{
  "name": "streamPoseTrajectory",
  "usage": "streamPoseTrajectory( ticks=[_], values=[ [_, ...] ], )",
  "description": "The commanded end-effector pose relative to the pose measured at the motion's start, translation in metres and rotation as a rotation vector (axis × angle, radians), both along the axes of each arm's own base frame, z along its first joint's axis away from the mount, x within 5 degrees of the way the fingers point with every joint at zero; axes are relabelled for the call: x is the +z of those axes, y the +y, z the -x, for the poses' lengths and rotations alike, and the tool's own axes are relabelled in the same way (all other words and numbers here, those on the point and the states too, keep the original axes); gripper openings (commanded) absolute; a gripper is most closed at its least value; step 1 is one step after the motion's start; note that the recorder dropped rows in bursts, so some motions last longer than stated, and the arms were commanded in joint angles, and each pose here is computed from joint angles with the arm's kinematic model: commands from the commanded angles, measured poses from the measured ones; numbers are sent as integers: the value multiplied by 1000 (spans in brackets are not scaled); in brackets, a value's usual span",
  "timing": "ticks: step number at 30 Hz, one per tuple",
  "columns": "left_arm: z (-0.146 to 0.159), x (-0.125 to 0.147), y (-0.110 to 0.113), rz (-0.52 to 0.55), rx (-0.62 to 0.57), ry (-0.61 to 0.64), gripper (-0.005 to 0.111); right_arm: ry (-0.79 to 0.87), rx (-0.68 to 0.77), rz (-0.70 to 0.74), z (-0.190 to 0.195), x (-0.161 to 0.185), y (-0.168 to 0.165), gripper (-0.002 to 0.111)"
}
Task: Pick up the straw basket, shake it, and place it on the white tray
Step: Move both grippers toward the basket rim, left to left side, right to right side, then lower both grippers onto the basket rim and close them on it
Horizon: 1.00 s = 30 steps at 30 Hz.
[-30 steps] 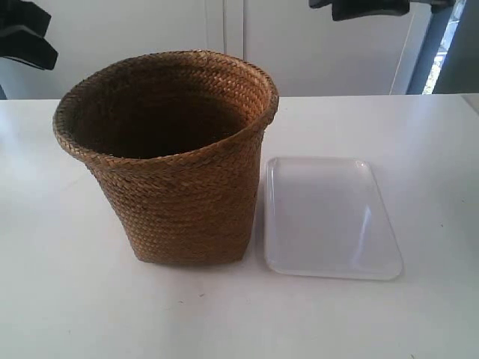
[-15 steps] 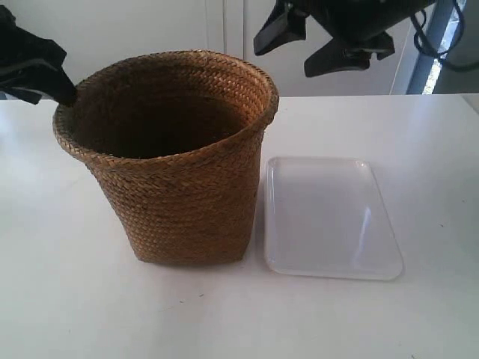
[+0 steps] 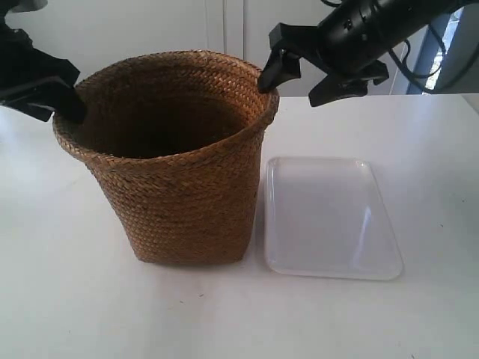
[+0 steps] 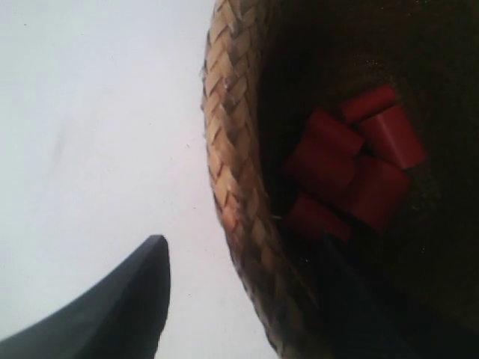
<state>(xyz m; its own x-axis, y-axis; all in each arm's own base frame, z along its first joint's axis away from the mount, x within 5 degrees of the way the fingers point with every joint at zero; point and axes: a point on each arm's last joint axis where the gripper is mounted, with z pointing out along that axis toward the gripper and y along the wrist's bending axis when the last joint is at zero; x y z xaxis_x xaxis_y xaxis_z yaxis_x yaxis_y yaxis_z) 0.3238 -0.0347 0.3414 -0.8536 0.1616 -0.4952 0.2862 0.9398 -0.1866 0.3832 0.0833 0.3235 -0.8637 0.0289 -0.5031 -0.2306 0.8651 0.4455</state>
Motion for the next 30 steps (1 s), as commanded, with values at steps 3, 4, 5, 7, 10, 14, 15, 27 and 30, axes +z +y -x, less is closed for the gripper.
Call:
streamPoseTrajectory(
  ticks=[3, 4, 5, 7, 10, 14, 15, 27, 30],
  values=[
    [-6, -6, -1, 26, 9, 24, 61, 15, 8, 5, -6, -8, 5, 82],
    [-8, -9, -2, 38, 10, 33, 61, 26, 4, 4, -8, -12, 5, 82],
    [-10, -11, -3, 47, 10, 43, 61, 38, -1, 1, -8, -14, 5, 82],
    [-12, -15, -4, 58, 8, 57, 61, 58, -8, -2, -10, -19, 6, 82],
    [-15, -19, -4, 63, 9, 67, 61, 65, -14, -6, -13, -21, 6, 82],
    [-17, -22, -4, 67, 13, 72, 61, 56, -10, -17, -16, -15, 9, 82],
    [-18, -23, -5, 71, 14, 71, 61, 52, -11, -17, -17, -13, 10, 82],
    [-20, -23, -4, 71, 22, 54, 61, 44, 25, 179, -27, -13, 38, 82],
    [-20, -23, -4, 71, 22, 54, 61, 64, 19, 168, -30, -15, 40, 82]
  ],
)
